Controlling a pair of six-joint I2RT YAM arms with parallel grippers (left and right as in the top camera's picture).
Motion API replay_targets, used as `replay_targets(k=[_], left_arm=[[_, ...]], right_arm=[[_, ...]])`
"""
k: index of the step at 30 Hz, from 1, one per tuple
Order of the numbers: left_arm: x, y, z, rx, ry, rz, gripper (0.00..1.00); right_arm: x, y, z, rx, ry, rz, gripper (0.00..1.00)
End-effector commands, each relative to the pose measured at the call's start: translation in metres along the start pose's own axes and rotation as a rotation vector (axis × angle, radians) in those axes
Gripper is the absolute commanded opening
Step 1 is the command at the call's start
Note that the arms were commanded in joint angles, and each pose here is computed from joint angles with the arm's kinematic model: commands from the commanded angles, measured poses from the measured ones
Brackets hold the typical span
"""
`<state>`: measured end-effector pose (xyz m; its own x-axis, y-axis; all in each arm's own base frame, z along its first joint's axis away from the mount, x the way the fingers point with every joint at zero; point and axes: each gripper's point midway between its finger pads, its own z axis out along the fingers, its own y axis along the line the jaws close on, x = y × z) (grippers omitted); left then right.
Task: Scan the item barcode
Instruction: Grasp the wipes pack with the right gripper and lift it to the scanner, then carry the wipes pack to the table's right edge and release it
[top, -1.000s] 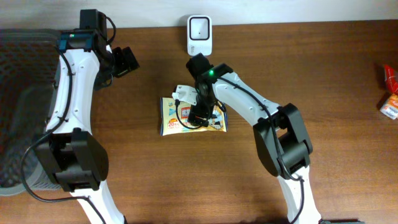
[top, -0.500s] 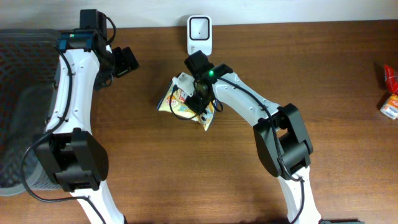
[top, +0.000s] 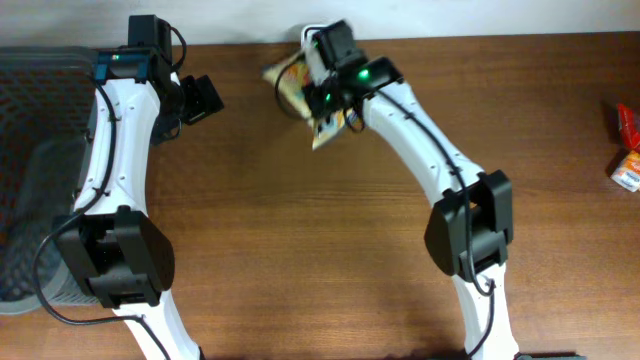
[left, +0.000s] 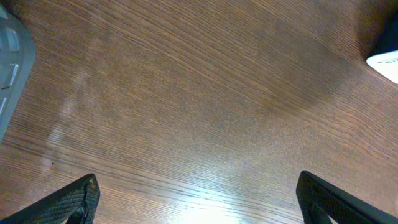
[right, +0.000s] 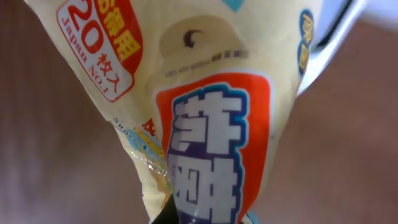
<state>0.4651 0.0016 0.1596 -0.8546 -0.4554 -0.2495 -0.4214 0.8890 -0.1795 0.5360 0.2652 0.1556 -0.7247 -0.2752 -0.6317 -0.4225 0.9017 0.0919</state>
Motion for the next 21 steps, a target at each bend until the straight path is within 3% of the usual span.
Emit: replay_targets(k=[1, 6, 11, 21], left_arm=[[-0.003, -0.001, 0.000, 0.009, -0.002, -0.011, 0.99], [-0.003, -0.001, 0.000, 0.009, -0.002, -0.011, 0.99], [-0.003, -0.001, 0.000, 0.009, -0.002, -0.011, 0.99], [-0.003, -0.001, 0.000, 0.009, -0.002, -0.011, 0.99]], right_arm=[[-0.056, -0.017, -0.032, 0.020, -0.201, 0.111, 0.04], [-0.106, -0.019, -0.030, -0.001, -0.427, 0.110, 0.04], [-0.130, -0.026, -0.014, 0.014, -0.574, 0.103, 0.04], [-0.122, -0.040, 0.023, 0.057, -0.593, 0.117, 0.04]])
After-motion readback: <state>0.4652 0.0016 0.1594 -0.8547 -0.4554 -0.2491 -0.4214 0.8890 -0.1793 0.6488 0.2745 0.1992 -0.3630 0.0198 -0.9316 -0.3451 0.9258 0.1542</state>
